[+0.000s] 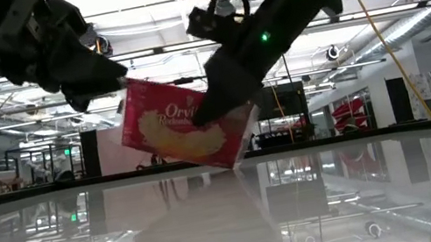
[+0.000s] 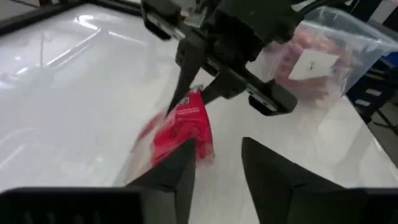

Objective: Sort popcorn bags into baskets
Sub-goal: Put the red popcorn pack into the transparent bin

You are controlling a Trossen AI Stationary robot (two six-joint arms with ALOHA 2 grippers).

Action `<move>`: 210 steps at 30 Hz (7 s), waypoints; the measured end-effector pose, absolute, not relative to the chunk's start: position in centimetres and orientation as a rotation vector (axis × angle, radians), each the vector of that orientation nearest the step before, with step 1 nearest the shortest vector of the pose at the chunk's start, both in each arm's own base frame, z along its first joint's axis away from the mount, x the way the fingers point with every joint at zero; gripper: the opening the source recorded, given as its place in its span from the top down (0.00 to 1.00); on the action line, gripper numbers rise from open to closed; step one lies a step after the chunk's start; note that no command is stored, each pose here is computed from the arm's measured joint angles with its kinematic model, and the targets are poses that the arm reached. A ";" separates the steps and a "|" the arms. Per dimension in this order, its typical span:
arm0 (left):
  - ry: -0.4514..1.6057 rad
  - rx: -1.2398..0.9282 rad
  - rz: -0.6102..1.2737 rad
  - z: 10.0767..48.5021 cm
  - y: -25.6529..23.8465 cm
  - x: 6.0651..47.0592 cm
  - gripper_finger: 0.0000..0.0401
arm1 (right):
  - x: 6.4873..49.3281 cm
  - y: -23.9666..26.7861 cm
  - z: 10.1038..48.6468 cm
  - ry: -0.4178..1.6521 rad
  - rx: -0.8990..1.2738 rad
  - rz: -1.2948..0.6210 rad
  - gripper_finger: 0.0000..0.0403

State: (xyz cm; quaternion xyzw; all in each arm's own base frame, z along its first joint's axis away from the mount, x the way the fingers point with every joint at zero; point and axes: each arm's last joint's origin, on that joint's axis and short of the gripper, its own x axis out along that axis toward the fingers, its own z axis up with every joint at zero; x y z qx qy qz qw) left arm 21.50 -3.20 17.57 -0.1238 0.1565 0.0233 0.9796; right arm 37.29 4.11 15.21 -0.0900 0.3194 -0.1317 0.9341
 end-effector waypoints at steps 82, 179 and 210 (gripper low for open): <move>0.045 0.165 -0.036 17.3 -5.1 25.3 0.94 | 32.1 6.7 20.9 0.023 0.073 -0.136 0.83; 1.052 0.217 0.083 21.3 1.5 28.3 0.91 | 39.1 0.1 22.4 0.841 -0.091 -0.123 0.90; 0.738 -0.012 -0.008 15.2 -4.6 24.7 0.53 | 35.9 9.2 22.4 0.829 -0.054 -0.126 0.97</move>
